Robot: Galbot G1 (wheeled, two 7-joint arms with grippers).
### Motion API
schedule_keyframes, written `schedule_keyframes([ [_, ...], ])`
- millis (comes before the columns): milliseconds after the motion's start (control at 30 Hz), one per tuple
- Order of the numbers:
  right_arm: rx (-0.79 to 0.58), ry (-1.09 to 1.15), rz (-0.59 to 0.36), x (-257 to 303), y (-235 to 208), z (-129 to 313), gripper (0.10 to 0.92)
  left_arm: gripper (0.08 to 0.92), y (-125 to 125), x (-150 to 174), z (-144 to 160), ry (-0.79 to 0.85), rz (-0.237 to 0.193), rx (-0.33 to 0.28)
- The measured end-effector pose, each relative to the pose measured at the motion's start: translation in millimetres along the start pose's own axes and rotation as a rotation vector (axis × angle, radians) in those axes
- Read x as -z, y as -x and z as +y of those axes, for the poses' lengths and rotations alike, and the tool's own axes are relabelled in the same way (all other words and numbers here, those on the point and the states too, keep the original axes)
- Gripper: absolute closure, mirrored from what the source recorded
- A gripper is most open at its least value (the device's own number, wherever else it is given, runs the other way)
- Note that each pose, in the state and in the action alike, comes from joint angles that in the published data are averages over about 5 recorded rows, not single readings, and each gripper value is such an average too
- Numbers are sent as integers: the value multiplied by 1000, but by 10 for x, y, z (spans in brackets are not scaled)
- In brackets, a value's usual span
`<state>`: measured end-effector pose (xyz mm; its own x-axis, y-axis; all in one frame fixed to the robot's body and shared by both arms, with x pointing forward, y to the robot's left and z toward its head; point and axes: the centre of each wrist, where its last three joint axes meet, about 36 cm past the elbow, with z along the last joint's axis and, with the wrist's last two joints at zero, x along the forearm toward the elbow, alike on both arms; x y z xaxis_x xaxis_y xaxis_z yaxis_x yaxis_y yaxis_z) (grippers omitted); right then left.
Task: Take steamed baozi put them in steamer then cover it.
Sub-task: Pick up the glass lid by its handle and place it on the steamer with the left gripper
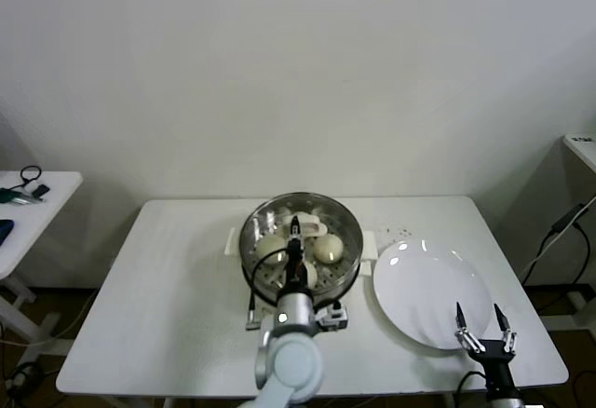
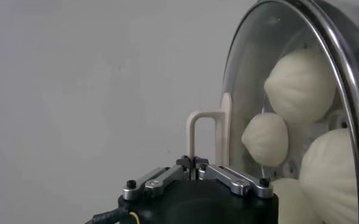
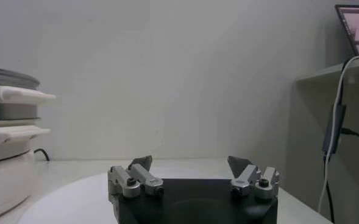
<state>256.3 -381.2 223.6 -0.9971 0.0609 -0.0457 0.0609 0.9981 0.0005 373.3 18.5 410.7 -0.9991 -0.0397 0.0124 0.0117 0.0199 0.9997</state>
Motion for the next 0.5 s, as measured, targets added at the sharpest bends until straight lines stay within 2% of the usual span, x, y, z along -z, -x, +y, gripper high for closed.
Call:
schedule_keyframes([
  [300,4,3,-2,6,-6,29,200,853,-42,-16,-33,14,-8,1],
  [500,2,6,4,38,6,35,200,700,-80,-26,16,-3,-22,0],
])
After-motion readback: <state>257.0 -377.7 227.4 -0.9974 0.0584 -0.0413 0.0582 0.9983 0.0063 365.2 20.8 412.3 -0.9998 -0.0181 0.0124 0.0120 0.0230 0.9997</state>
